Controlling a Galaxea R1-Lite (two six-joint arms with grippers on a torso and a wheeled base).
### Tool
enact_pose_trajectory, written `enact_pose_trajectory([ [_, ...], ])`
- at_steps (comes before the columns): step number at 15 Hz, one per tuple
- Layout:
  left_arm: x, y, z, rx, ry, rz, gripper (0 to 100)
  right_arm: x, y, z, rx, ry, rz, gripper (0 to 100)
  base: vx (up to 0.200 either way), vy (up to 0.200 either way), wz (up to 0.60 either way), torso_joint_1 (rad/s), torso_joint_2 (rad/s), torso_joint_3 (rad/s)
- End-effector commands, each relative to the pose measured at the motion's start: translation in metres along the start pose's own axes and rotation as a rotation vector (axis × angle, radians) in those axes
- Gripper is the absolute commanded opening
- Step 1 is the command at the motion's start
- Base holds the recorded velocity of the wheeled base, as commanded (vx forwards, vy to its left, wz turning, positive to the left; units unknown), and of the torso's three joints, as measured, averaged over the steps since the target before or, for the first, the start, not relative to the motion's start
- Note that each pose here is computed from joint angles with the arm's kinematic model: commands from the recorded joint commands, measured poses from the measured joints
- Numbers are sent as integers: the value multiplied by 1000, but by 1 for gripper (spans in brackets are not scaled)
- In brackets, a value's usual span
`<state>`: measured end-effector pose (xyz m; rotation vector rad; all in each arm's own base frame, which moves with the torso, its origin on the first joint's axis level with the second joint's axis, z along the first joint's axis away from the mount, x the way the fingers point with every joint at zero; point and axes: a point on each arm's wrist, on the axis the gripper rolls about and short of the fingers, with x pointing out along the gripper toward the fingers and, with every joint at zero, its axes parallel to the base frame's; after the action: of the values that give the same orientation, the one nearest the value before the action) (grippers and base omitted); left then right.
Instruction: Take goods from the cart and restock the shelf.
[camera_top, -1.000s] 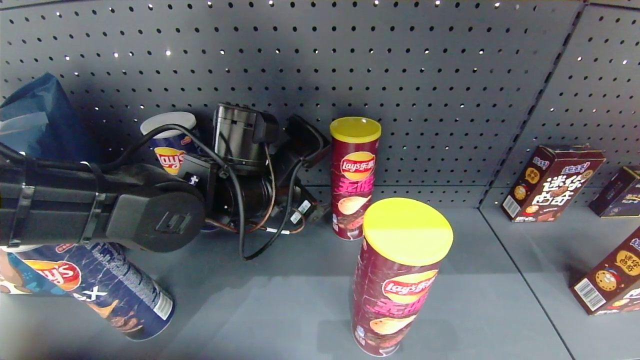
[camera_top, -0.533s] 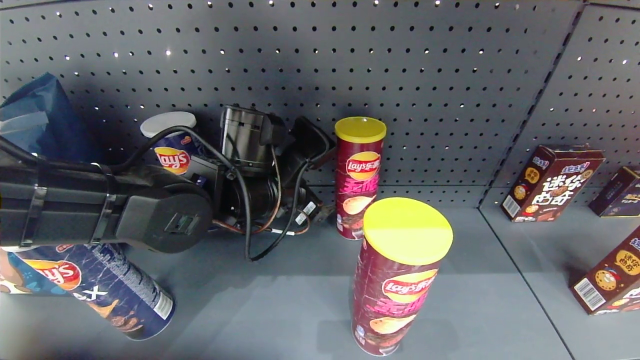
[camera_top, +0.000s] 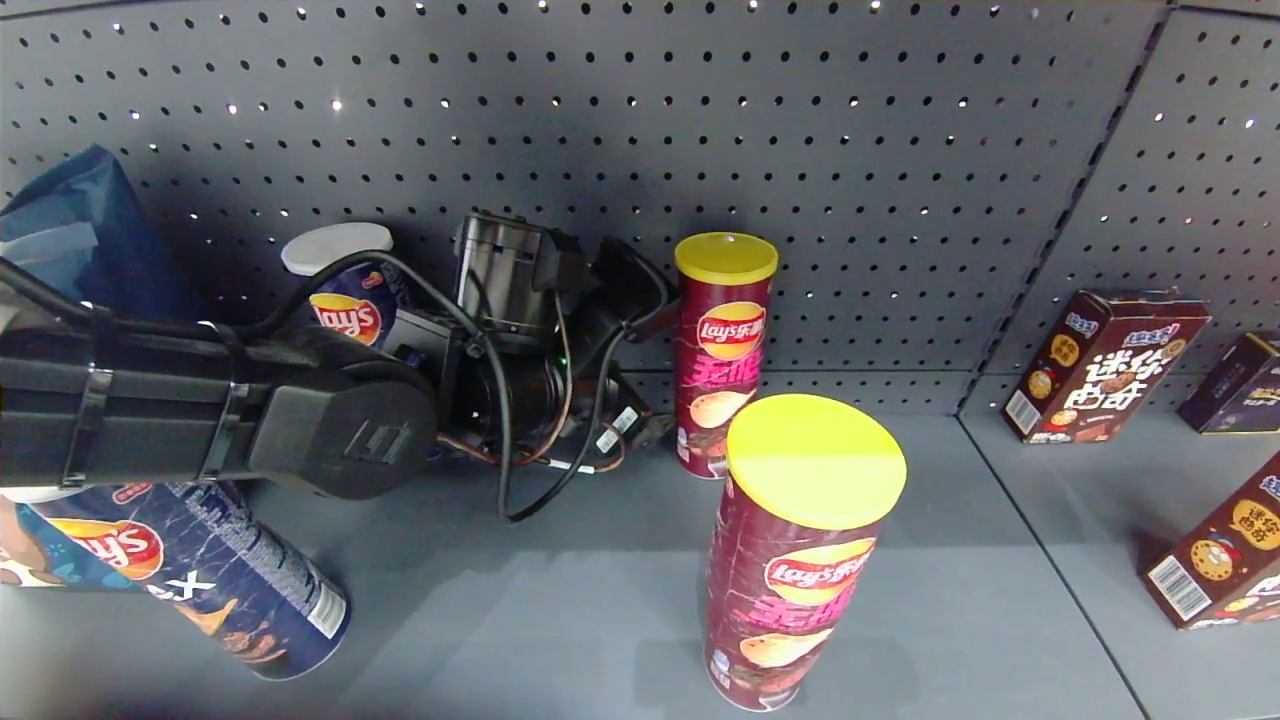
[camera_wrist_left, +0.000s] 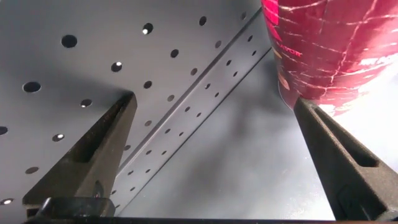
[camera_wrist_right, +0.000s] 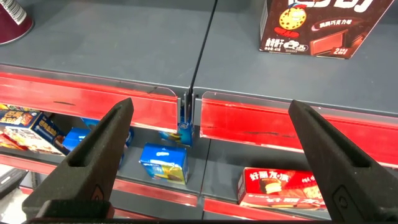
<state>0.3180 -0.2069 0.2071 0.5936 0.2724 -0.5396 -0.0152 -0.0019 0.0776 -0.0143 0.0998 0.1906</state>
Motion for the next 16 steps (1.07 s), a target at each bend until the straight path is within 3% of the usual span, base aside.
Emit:
enact_pose_trajectory([
  [1,2,-1,1,1,-3,0,100,0,0,0,0,2,1,100,0,0,0,0,0,0],
  [9,2,-4,1,4,-2,-8,100,0,0,0,0,2,1,100,0,0,0,0,0,0],
  [16,-34,12,22,-2,-90,40,100,0,0,0,0,2,1,100,0,0,0,0,0,0],
])
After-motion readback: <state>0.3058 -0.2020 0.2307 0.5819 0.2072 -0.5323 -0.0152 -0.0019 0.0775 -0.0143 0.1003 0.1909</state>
